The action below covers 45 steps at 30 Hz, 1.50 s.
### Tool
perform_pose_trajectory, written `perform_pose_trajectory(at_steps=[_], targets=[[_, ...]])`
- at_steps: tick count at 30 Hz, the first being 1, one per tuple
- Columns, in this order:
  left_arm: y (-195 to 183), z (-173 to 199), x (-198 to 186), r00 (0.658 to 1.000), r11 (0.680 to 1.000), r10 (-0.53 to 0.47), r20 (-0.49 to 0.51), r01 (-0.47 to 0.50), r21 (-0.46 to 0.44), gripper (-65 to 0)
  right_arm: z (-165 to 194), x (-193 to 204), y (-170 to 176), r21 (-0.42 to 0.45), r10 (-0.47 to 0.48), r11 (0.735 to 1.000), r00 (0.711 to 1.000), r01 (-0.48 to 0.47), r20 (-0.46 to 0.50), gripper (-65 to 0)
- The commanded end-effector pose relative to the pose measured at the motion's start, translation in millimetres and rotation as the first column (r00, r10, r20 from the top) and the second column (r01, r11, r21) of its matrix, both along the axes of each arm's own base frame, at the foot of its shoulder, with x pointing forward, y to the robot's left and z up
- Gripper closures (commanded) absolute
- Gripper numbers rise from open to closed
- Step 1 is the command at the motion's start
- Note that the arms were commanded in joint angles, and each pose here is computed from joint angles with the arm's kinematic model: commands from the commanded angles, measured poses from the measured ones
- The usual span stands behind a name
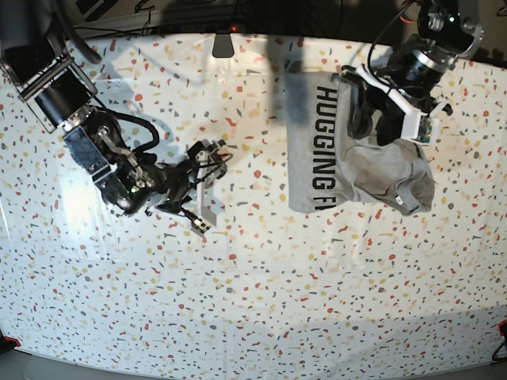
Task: Fold the T-shirt properly
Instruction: 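Grasp the folded shirt's edge with the left gripper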
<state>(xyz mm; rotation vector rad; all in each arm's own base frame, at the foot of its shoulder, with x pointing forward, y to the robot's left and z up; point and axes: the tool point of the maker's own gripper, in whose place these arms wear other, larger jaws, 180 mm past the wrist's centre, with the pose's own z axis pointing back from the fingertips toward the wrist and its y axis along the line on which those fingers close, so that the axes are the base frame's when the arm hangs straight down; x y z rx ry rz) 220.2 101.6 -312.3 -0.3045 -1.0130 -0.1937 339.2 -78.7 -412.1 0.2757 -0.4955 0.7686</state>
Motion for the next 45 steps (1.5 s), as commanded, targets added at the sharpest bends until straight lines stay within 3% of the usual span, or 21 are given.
perform_pose_trajectory(at_steps=[1, 4, 10, 12, 19, 25, 30, 37, 45], targets=[[-2, 8, 1, 1.0, 1.0, -0.01, 0.026, 0.011, -0.011, -24.5, 11, 12, -6, -0.005, -0.007, 1.0, 0.999, 0.007, 0.038, -39.0], [-3, 5, -1, 1.0, 1.0, -0.014, 0.01, 0.014, -0.007, -24.0, 12, 12, -7, -0.007, -0.008, 1.0, 0.999, 0.008, 0.038, -39.0], [-4, 4, -1, 1.0, 1.0, -0.017, 0.003, 0.017, -0.007, -8.5, 12, 13, -6, -0.004, -0.008, 1.0, 0.999, 0.008, 0.04, -39.0], [-4, 4, -2, 1.0, 1.0, -0.017, 0.002, 0.017, -0.006, 0.0, 12, 13, -6, -0.004, -0.008, 1.0, 0.999, 0.008, 0.041, -39.0], [3, -2, -6, 1.0, 1.0, -0.011, -0.028, 0.012, 0.024, 0.0, 12, 13, -10, -0.012, -0.011, 1.0, 0.999, 0.011, 0.041, -39.0], [51, -12, -20, 0.997, 0.976, 0.08, -0.023, -0.073, 0.203, 0.0, 11, 13, -13, -0.017, -0.012, 1.0, 0.999, 0.013, 0.042, -39.0], [94, -17, -41, 0.983, 0.947, 0.175, -0.048, -0.155, 0.28, 0.0, 11, 13, -12, -0.016, -0.012, 1.0, 0.999, 0.013, 0.042, -39.0], [114, -65, -69, 0.957, 0.94, 0.23, -0.175, -0.172, 0.294, 0.0, 11, 13, -13, -0.019, -0.013, 1.0, 0.999, 0.013, 0.04, -39.0], [132, -98, -86, 0.945, 0.917, 0.252, -0.207, -0.165, 0.365, 0.0, 11, 13, -13, -0.019, -0.013, 1.0, 0.999, 0.014, 0.04, -39.0]])
